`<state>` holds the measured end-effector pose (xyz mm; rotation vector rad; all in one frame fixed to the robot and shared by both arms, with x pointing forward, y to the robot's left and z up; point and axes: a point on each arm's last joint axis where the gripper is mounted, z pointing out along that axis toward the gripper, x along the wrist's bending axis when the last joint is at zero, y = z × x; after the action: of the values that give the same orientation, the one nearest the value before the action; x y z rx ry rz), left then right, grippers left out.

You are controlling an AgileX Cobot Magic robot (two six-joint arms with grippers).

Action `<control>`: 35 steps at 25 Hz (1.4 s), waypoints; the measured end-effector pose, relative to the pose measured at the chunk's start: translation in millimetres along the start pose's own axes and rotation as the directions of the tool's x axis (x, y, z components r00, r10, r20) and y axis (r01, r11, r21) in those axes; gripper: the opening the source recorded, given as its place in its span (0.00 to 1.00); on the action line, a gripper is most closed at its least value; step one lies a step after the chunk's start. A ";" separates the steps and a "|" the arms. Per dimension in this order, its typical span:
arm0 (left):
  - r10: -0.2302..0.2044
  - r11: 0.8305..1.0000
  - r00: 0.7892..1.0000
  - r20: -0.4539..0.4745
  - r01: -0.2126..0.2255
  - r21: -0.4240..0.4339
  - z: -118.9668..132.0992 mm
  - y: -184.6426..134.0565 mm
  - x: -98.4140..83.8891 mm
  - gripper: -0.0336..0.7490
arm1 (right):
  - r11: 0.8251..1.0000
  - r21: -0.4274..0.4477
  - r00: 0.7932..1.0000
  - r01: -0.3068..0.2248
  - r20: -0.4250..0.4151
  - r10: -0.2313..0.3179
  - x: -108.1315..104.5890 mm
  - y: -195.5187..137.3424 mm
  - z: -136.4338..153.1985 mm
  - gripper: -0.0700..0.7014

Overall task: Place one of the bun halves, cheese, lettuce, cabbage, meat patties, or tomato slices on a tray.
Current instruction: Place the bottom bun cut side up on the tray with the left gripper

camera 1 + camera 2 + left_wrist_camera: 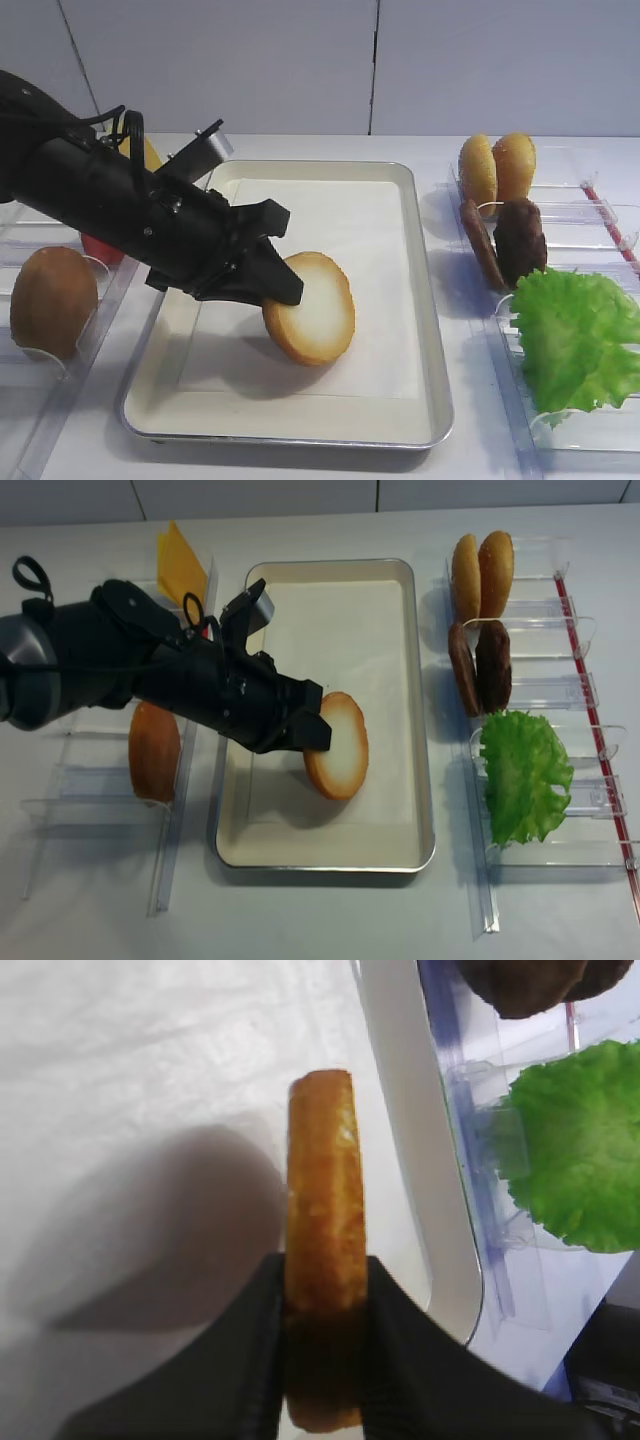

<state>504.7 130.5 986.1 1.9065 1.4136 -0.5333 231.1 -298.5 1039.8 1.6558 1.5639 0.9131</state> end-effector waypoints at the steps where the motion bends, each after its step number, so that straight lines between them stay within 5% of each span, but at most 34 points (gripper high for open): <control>1: 0.000 1.000 1.000 0.000 0.000 0.000 0.0 0.1 -0.1 0.22 | 1.000 0.000 1.000 0.000 0.000 0.000 0.0 0.0 0.0 0.99; 19: -0.054 0.999 0.999 0.004 0.054 0.005 10.8 2.0 8.6 0.22 | 1.000 0.000 1.000 0.000 0.000 0.000 0.0 0.0 0.0 0.99; 35: -0.015 0.999 0.999 -0.034 0.016 0.040 10.6 -1.2 12.0 0.24 | 1.000 0.000 1.000 0.000 0.000 0.000 0.0 0.0 0.0 0.99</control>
<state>508.2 130.8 970.4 1.9464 1.4503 -0.5428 231.1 -298.5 1039.8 1.6558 1.5639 0.9131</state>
